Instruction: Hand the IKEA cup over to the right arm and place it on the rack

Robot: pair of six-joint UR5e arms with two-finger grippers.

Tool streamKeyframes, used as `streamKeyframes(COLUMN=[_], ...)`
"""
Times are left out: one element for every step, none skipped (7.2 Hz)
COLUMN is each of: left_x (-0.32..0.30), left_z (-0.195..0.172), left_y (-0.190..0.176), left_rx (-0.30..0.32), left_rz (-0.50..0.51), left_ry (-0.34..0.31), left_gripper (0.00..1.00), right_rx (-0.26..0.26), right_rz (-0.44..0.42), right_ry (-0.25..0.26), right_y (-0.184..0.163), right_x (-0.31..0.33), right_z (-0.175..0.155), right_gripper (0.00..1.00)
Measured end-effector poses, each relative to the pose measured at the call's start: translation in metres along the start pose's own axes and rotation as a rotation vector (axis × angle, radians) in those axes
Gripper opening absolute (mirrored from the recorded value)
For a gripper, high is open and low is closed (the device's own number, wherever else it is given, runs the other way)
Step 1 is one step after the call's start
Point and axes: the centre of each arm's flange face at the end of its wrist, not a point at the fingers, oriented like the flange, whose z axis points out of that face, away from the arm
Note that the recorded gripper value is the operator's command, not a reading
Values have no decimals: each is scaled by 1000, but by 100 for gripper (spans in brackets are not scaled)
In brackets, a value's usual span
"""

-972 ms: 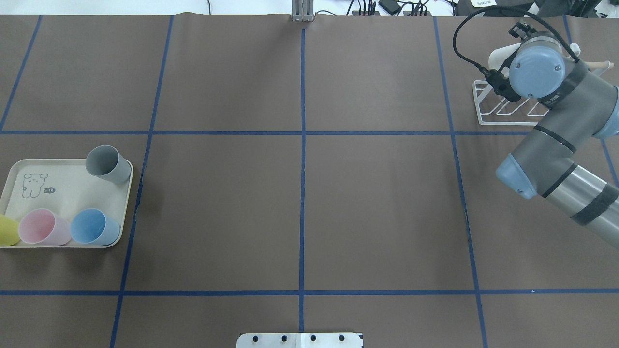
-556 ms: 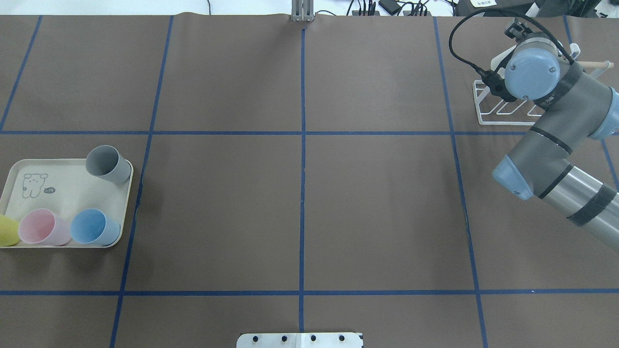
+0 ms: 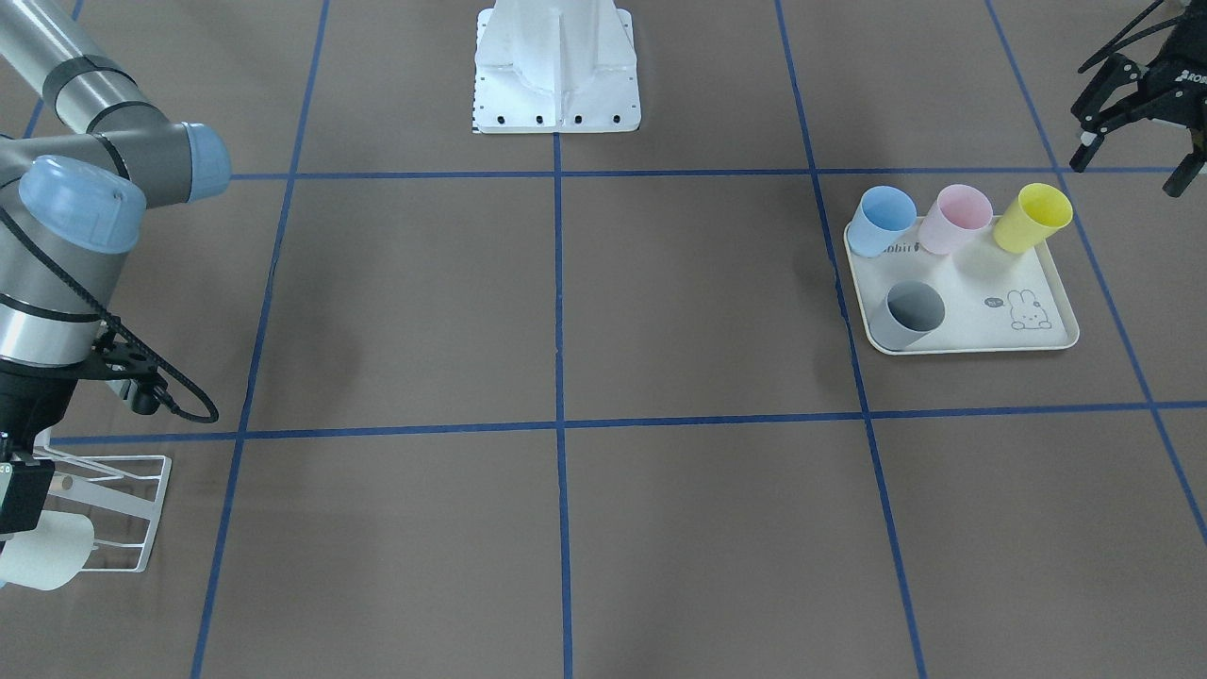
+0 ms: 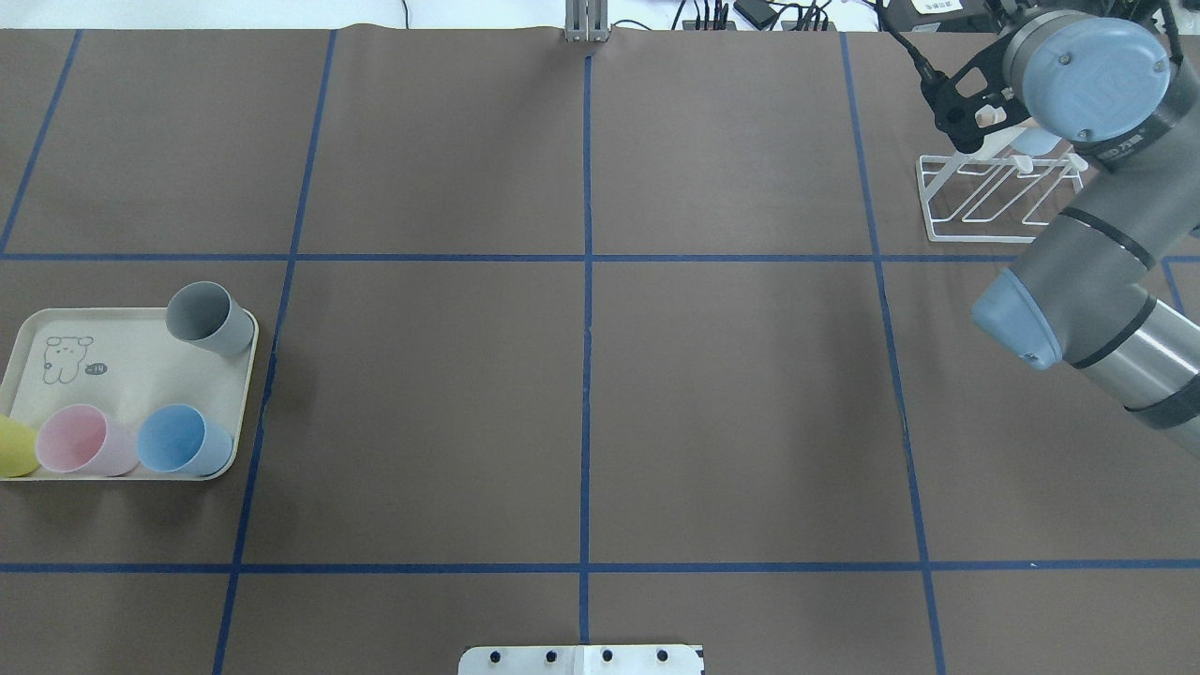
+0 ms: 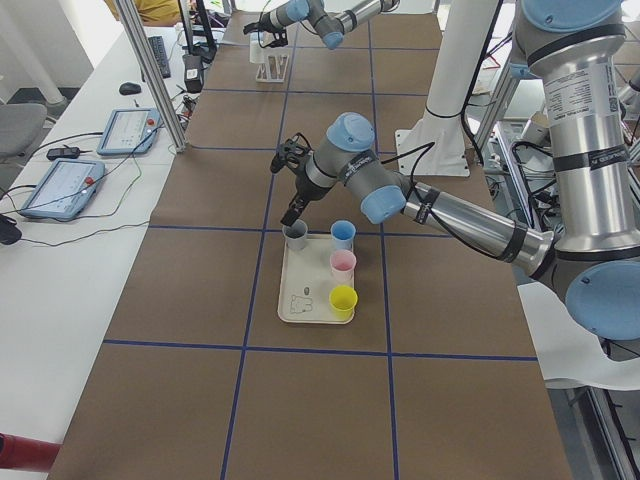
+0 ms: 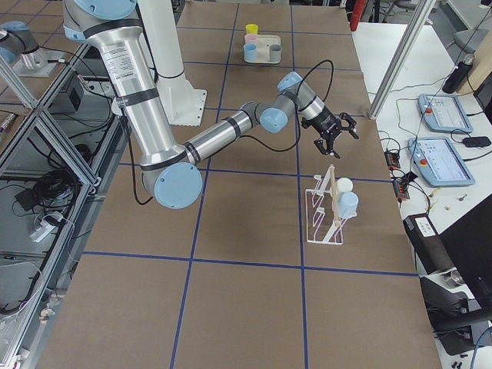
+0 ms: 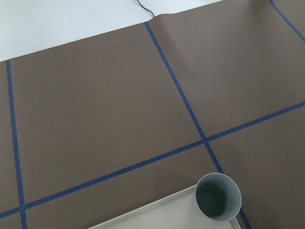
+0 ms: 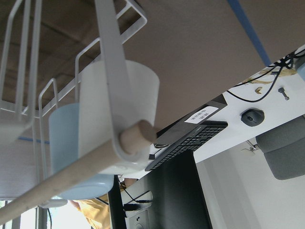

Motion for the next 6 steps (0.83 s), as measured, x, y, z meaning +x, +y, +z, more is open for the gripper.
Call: streamKeyframes(left_x=[-1, -2, -3, 4, 20, 39], left_z=[2, 8, 18, 34, 52, 68], left_y=[0, 2, 5, 9, 14, 18], left_rx=[6, 17, 26, 33, 35, 32], left_rz=[-23, -54, -87, -123, -161, -192], left_ry=[2, 11, 28, 47, 59, 70], left_gripper=[100, 100, 100, 100, 100, 100], right_rx=[80, 173, 254, 329, 392, 443], right_rz=[185, 396, 609, 812, 971, 1093], right_ry=[-17, -57, -100, -145, -187, -229], right_y=[-4, -11, -22, -42, -65, -88], right_x=[3, 6, 9, 12, 13, 13], right_z=[-15, -30, -49, -74, -99, -121], right_gripper=[100, 100, 100, 100, 100, 100])
